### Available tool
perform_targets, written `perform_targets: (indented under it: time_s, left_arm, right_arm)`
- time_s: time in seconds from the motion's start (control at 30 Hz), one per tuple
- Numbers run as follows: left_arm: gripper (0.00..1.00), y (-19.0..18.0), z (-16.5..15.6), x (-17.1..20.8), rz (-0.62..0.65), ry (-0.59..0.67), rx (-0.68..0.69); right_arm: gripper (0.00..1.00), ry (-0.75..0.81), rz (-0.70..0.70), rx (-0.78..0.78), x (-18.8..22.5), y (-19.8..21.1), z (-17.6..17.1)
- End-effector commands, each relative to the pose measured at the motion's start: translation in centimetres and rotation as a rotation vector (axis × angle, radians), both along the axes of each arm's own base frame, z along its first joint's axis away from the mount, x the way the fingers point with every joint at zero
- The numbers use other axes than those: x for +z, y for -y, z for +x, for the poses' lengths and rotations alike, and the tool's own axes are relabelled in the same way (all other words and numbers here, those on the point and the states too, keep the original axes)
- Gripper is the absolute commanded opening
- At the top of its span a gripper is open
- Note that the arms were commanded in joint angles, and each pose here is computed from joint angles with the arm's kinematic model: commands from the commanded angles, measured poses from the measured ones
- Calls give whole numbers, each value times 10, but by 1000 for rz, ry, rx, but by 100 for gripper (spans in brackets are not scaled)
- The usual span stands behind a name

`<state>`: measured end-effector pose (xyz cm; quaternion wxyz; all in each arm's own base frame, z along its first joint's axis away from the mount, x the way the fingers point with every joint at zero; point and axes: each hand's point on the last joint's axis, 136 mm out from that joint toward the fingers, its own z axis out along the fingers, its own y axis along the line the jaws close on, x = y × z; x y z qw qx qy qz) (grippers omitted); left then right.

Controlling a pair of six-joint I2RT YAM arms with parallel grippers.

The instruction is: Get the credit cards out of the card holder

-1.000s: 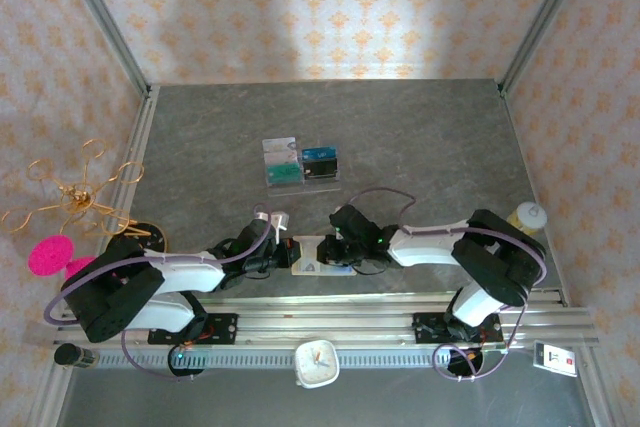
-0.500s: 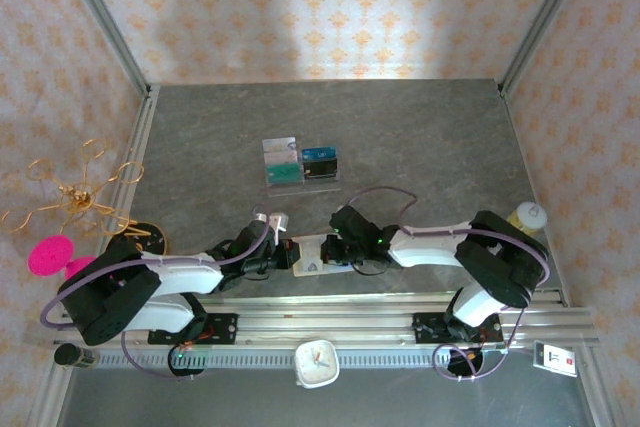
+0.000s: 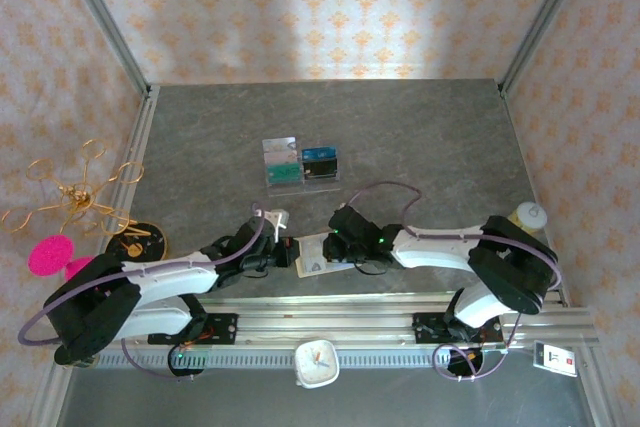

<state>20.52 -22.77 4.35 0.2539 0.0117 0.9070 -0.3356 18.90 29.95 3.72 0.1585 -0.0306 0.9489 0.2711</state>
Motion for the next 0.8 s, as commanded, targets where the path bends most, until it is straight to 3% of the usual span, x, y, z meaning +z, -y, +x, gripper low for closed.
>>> perform_targets:
  time_s: [0.0,0.37,0.77]
  left_arm:
    - [0,6,-8,-5,23,-17,-30]
    - [0,-4,-27,-39,115,-93,-41]
    - [0,-8,-28,-43,111,-97,-38]
  right_arm:
    - [16,13,32,61,15,-9,0]
    - [16,-79,41,91,-6,-5,-12]
    - [15,-128,100,120,-14,-14,-21]
